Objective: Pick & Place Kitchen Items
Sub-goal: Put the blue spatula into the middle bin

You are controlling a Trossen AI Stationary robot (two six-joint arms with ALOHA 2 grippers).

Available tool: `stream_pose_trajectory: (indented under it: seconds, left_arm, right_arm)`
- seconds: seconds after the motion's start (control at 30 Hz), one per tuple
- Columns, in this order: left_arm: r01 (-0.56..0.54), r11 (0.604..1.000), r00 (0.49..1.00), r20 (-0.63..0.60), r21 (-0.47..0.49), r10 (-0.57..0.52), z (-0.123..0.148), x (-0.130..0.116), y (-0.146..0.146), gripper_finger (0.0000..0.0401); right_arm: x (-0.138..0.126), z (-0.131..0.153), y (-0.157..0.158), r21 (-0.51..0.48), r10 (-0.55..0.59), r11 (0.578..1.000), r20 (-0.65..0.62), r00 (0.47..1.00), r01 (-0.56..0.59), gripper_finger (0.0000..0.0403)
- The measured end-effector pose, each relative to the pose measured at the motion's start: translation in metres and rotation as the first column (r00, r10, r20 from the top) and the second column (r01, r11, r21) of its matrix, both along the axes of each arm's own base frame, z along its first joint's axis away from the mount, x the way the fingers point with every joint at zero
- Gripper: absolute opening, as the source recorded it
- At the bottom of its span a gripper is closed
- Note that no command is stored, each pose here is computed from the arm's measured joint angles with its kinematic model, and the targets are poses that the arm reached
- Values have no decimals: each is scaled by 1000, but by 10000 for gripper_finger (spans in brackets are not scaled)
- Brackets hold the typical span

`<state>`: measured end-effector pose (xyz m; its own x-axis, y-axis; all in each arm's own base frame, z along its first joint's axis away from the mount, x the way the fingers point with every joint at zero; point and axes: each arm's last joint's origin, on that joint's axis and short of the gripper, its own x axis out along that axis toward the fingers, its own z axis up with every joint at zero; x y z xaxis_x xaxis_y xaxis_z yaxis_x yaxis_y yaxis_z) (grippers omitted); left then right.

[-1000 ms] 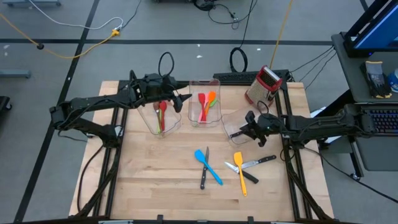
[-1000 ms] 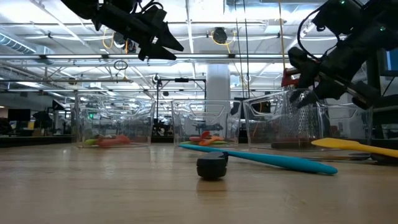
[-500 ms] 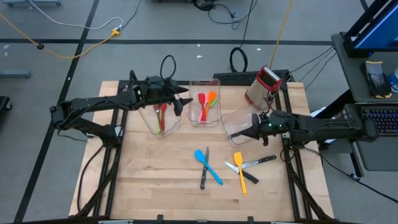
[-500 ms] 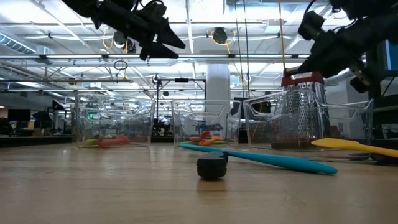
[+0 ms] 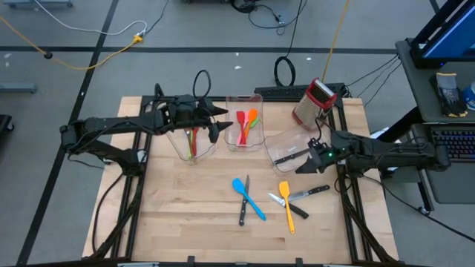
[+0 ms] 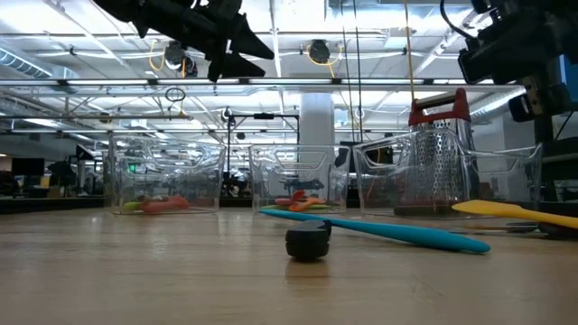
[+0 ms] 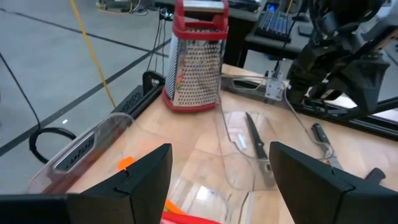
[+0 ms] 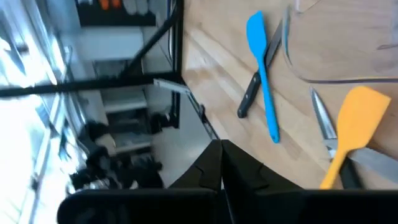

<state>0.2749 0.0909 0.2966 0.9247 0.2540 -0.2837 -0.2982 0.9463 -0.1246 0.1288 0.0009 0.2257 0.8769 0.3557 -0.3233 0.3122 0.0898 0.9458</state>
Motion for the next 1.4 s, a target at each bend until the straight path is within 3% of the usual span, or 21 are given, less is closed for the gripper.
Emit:
stream_pose_trajectory:
  seconds: [0.17,0.37,0.6,0.83,1.13,1.27,1.4]
  left_arm:
    - [23,1000,999,33,-1,-23,3,3,-7,273]
    - [61,995,992,112,-82,-52,8,9,-25,273]
    - [8,987,992,125,-158,12,8,15,-58,273]
    - [-63,975,985,142,-213,94,8,15,-97,273]
    - [-132,948,964,187,-289,191,9,9,-136,273]
    - [-154,936,950,213,-317,229,12,7,-146,273]
    - [-161,926,941,231,-342,249,17,9,-152,273]
  right_arm:
    - [-2,2,4,-114,75,991,59,995,-68,1]
    - [-7,5,7,-253,151,961,134,980,-113,1]
    - [-18,6,5,-428,150,901,174,973,-62,1]
    - [-37,6,1,-618,87,784,206,975,61,1]
    - [-58,15,-2,-783,77,575,343,936,239,3]
    - [-66,13,-3,-826,95,504,343,934,252,3]
    - [-72,9,-3,-855,112,464,314,943,230,4]
